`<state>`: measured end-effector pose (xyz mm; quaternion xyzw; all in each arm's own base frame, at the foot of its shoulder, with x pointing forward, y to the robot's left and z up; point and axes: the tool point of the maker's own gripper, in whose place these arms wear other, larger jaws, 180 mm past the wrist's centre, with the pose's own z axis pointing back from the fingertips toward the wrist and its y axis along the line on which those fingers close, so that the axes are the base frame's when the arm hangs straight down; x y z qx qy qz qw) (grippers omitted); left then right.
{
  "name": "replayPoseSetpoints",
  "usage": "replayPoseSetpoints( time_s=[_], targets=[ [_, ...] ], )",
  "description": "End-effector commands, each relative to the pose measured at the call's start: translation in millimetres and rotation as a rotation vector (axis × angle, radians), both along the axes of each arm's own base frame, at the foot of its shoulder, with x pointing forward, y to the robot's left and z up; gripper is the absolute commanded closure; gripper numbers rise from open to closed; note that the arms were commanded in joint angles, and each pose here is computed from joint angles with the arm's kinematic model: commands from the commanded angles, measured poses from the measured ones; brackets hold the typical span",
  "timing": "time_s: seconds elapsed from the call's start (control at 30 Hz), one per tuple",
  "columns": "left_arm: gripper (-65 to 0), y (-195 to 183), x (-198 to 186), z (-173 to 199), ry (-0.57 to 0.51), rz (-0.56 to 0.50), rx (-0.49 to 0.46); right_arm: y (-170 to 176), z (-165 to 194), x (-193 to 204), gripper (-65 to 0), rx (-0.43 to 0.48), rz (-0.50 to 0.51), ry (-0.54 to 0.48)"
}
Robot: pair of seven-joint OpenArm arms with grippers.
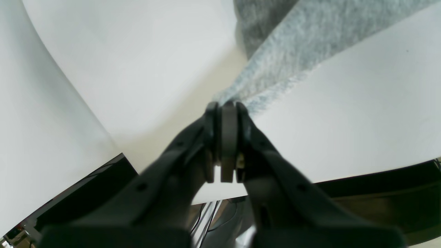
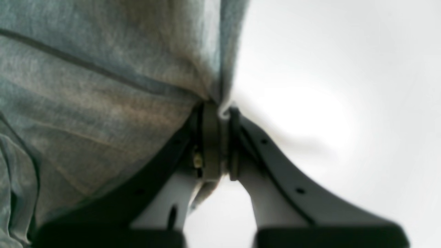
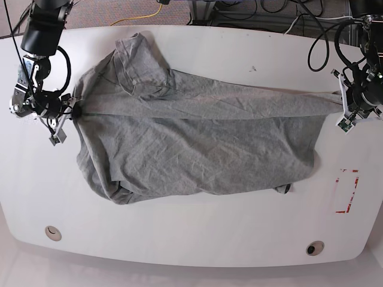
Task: Layout the t-shirt on the table in an organized manner, then fold the t-shirt properly
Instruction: 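Pull the held shirt edge with the right gripper outward and lower it, then release the shirt with both grippers and regrasp the collar edge with the right gripper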
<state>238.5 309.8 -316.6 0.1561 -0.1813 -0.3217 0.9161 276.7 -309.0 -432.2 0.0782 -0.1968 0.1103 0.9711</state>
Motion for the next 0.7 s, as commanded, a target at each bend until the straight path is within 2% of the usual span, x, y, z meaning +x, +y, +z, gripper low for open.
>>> replayPoseSetpoints(
  time_s=[0.0,0.17,0.27,0.33,0.47,0.67],
  targets=[
    [-3.3,6.1,3.9,9.8,-0.018,-0.004,0.035,-10.0,-14.3,-20.8,-16.5,-0.081,0.010,0.104],
    [-13.2,-2.2,3.8,4.6,-0.002,-0.032,0.029,-10.3,-15.2,-26.8,-45.5,-0.085,0.013,0.109],
    [-16.8,-7.8,2.7,0.6,0.014,-0.054,0.028,-4.1,-7.6,-24.6,-55.2,-0.069,0.027,0.081],
    [-18.9,-13.4,1.4,-3.5,0.030,-0.076,0.026,0.8,2.6,-24.1,-57.1,-0.067,0.050,0.058],
    [-24.2,-24.2,-1.3,-11.3,0.058,-0.115,0.022,12.4,31.5,-21.9,-56.8,-0.064,0.107,-0.012],
    [-33.8,-31.4,-6.8,-18.6,0.091,-0.141,0.022,38.5,77.4,-30.4,-56.9,-0.010,0.165,-0.147]
  ],
)
